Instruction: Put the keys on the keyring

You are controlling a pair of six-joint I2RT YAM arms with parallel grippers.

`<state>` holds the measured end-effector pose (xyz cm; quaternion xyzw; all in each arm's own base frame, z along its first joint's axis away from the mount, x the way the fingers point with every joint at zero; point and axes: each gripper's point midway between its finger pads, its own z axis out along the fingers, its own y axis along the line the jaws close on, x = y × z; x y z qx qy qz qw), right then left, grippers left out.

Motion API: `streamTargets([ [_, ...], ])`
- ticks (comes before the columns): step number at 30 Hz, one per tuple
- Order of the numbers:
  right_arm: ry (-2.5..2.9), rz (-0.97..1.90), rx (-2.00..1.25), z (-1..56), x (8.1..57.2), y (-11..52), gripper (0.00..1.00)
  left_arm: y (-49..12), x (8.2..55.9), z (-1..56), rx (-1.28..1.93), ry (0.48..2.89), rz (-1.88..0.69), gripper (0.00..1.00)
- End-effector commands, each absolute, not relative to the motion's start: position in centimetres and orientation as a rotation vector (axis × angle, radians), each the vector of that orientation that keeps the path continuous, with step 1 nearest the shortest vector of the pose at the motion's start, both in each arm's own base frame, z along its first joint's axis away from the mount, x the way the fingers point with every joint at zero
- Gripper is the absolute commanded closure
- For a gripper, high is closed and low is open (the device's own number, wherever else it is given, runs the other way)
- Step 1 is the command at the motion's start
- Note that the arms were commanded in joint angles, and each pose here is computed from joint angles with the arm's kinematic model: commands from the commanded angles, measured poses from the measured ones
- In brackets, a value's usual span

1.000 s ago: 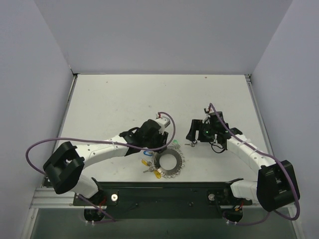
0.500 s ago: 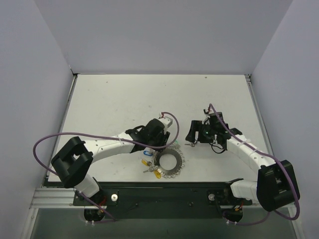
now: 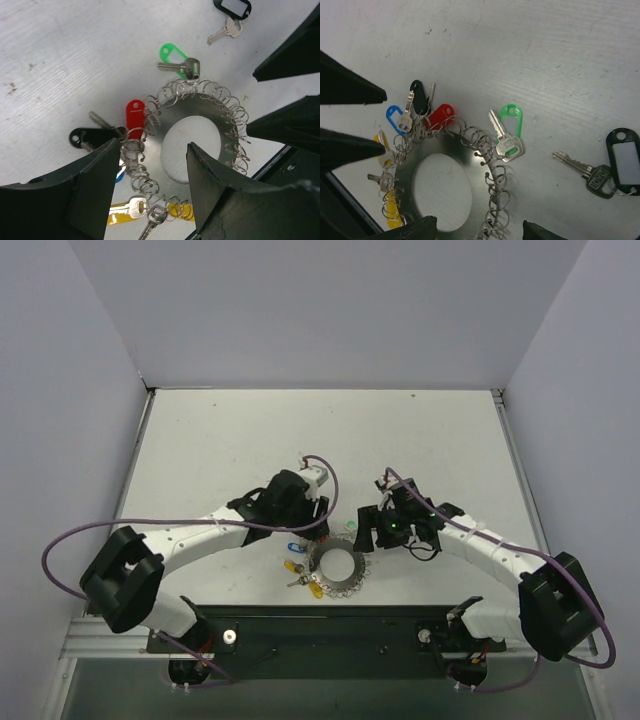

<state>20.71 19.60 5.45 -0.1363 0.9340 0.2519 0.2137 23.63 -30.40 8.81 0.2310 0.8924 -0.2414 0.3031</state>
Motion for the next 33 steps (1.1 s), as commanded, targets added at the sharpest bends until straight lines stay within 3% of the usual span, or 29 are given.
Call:
streamTargets([
  [1, 2.616, 0.684, -0.448, 6.1, 19.4, 20.0, 0.33, -29.3, 24.5, 11.9, 0.459, 2.265, -0.922, 0.34],
  [6, 2.601, 0.657, -0.492, 6.5, 19.1, 20.2, 0.34, -26.5, 25.3, 12.1, 0.341, 2.291, -0.883, 0.32],
  [16, 2.525, 0.691, -0.666, 7.7, 19.3, 23.7, 0.34, -25.6, 22.9, 8.8, 0.296, 2.491, -0.871, 0.44],
  [33, 2.445, 0.770, -1.037, 7.3, 16.9, 29.0, 0.34, -24.0, 23.7, 8.7, 0.149, 2.500, -0.891, 0.41],
])
